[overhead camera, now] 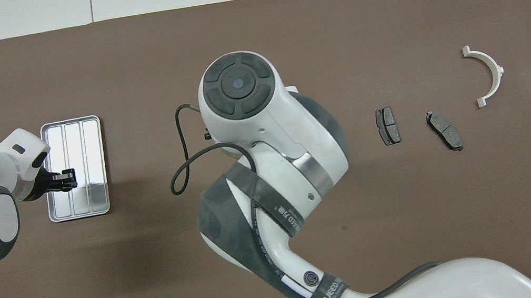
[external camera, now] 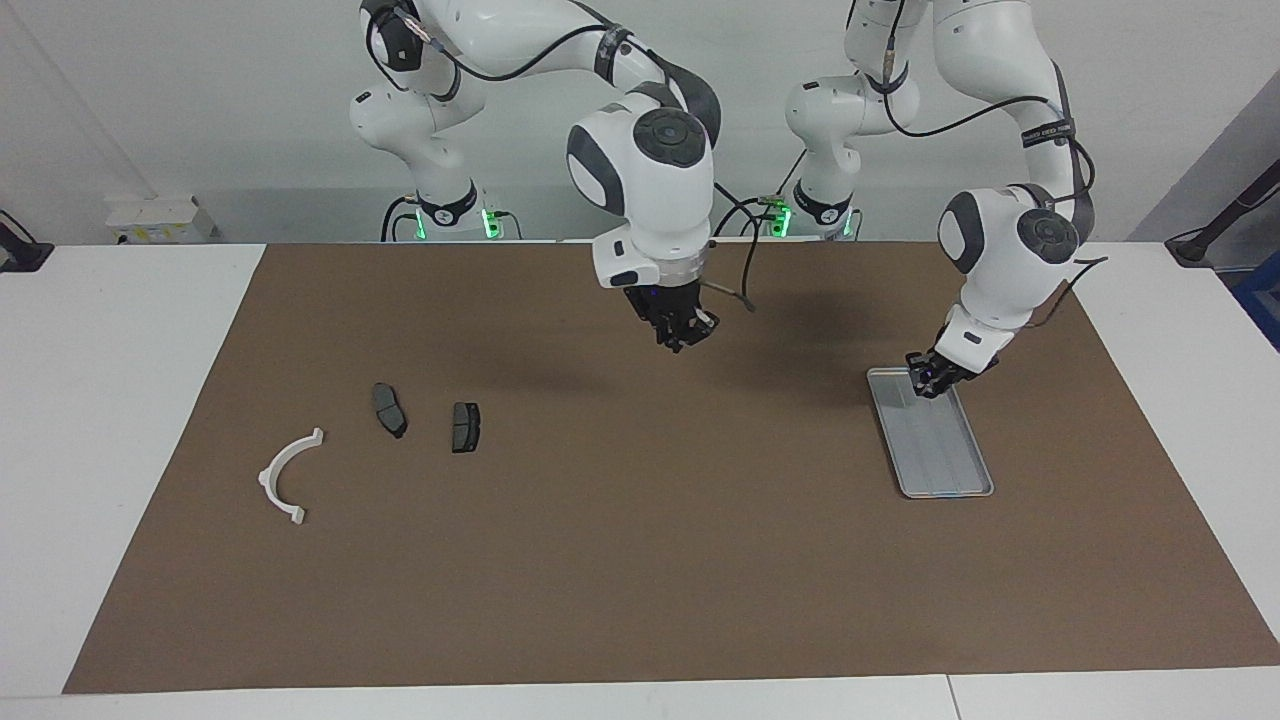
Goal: Pick bearing gear from pile to tray
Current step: 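Place the gear in the tray with the left gripper while the right gripper carries another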
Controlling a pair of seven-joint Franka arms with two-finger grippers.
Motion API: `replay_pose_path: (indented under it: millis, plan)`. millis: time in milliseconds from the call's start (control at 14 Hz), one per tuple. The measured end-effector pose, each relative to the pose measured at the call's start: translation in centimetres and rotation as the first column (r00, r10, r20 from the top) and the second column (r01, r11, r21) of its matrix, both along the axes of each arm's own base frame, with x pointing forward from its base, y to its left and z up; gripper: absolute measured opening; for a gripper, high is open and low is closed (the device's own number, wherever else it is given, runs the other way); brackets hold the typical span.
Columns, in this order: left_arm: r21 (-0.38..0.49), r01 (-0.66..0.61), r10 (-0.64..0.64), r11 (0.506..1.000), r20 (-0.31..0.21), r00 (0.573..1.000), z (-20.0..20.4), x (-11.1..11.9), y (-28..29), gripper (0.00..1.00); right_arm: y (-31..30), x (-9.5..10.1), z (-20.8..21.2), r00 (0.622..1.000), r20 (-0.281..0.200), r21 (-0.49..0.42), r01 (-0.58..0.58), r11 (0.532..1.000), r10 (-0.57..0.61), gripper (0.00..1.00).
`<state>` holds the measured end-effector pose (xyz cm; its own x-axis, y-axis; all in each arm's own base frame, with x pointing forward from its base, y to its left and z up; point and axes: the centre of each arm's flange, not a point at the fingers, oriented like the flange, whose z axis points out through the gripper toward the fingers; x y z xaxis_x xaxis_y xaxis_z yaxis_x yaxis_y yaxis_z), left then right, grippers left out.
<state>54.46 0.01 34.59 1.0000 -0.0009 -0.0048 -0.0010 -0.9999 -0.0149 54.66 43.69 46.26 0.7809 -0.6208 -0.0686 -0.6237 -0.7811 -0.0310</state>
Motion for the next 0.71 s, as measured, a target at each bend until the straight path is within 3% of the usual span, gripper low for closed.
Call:
replay_pose_path:
  millis: [214,428,713]
  plan:
    - [-0.001,0.001,-0.001,1.0,0.007,1.0,-1.5,-0.6,-0.1,0.34,4.7,-1.1,-6.3,1.0,0.007,-0.003,0.026,1.0,-0.026,0.24]
    - [-0.002,0.0,0.0,1.0,0.012,1.0,-1.9,-0.6,0.0,0.34,5.9,-0.4,-11.6,0.999,0.018,0.004,0.032,0.999,-0.032,0.24]
    - [-0.003,-0.012,0.012,1.0,0.016,1.0,-3.4,-0.9,0.7,0.34,5.4,0.4,-13.5,0.999,0.026,0.002,0.046,0.999,-0.046,0.24]
